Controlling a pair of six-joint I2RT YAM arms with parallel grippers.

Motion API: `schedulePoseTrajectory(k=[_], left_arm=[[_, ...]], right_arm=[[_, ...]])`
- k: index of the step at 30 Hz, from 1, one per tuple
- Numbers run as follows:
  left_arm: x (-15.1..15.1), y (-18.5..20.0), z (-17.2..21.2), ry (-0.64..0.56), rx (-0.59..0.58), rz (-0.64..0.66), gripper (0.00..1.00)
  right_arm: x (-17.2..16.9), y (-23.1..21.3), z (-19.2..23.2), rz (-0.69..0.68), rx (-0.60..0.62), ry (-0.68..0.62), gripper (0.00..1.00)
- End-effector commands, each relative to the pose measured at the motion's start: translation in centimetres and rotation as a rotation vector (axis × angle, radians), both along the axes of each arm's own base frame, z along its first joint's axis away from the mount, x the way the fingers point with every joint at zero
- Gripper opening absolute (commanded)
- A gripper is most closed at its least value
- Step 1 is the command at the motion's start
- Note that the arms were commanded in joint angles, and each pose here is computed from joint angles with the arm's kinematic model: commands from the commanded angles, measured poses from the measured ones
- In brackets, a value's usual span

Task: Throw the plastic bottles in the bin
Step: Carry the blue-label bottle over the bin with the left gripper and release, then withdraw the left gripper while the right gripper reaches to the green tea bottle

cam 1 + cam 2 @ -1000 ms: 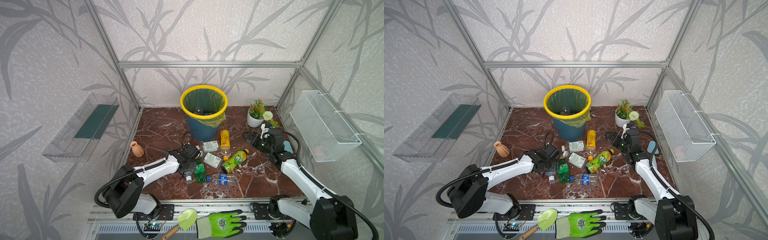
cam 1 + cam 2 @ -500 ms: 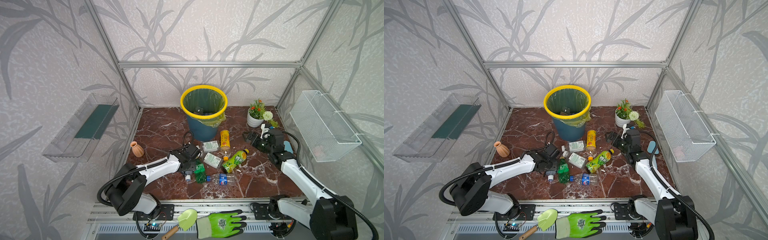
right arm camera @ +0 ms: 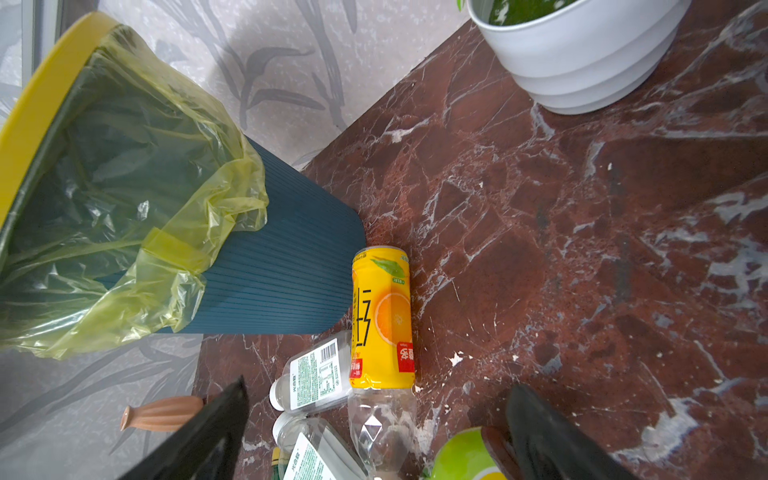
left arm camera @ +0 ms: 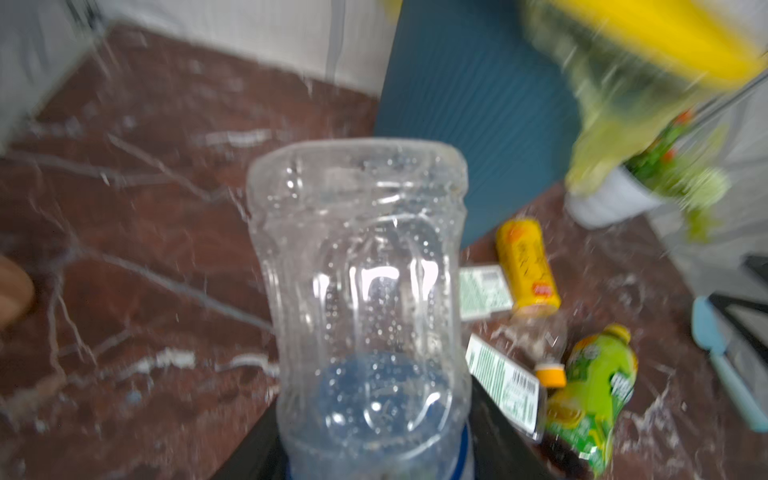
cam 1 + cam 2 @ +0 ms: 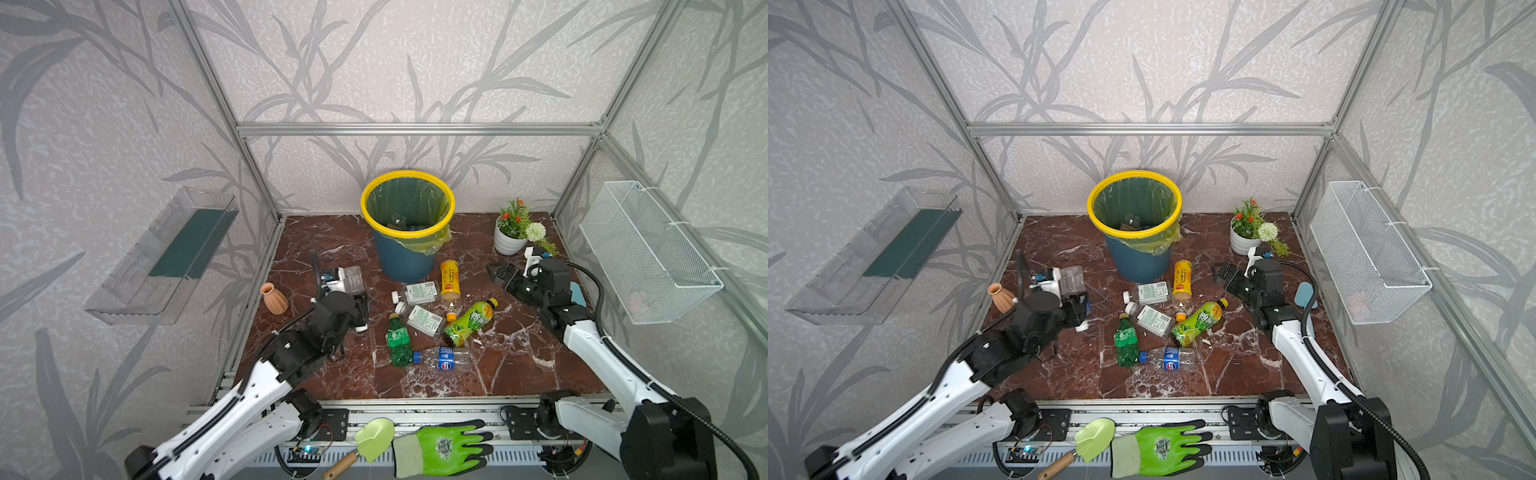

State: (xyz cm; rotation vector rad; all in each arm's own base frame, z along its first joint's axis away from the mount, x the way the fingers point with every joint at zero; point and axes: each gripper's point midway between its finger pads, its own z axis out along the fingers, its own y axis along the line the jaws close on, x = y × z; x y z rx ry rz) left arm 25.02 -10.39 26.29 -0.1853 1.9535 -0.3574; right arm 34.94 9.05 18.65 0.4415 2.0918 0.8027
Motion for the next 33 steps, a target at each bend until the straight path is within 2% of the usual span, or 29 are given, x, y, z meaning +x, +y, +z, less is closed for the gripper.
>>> schedulePoseTrajectory(k=[1,3,5,8,10,13,17,20,22,24,25,26,28,30,33], left_arm=[[-0.5,3.4,9.9,-0.352,0.048,0.098,0.53],[-1.2,3.3,14.8,-0.495,0.093,0.063,0.53],[-1.3,2.7,18.5,-0.588,0.152,0.031,0.51],[0.3,0.3,21.9,-0.657,0.204,-0.023,0.51],[2.4,-2.3,22.9,-0.662,0.242,-0.087,0.5],[5.8,-5.8,23.9,-0.657,0.261,-0.17,0.51],[11.9,-9.1,22.9,-0.553,0.231,-0.237,0.57],[16.0,-10.3,22.2,-0.464,0.176,-0.26,0.65],[17.8,-10.5,21.3,-0.373,0.201,-0.242,0.73],[17.7,-9.5,21.8,-0.318,0.217,-0.198,0.84],[17.2,-9.0,22.8,-0.337,0.209,-0.18,0.89],[16.6,-8.7,23.5,-0.368,0.199,-0.176,0.91],[14.2,-8.3,25.8,-0.505,0.179,-0.208,0.99],[12.0,-7.4,27.5,-0.634,0.14,-0.199,0.99],[9.9,-6.1,28.0,-0.658,0.138,-0.185,0.99]], right_arm=[[0.2,-0.1,1.3,-0.01,0.015,-0.047,0.97],[0.1,-0.2,1.7,-0.011,0.018,-0.059,0.97],[0.0,-0.3,2.0,-0.014,0.014,-0.067,0.97],[-0.4,-0.4,2.0,-0.017,0.005,-0.065,0.97],[-0.8,-0.5,1.9,-0.016,0.002,-0.062,0.97],[-1.5,-0.7,1.8,-0.024,-0.003,-0.061,0.97],[-2.2,-1.1,1.7,-0.037,-0.015,-0.065,0.97],[-2.8,-1.3,1.9,-0.034,-0.032,-0.066,0.97],[-3.2,-1.6,2.2,-0.033,-0.048,-0.07,0.97],[-3.5,-1.8,2.5,-0.036,-0.066,-0.073,0.97],[-3.7,-2.0,2.7,-0.043,-0.072,-0.075,0.97],[-3.8,-2.2,2.7,-0.051,-0.075,-0.076,0.97],[-4.0,-2.4,2.5,-0.061,-0.079,-0.079,0.97],[-3.9,-2.5,2.0,-0.068,-0.069,-0.066,0.97],[-3.5,-2.1,1.4,-0.061,-0.036,-0.048,0.97]])
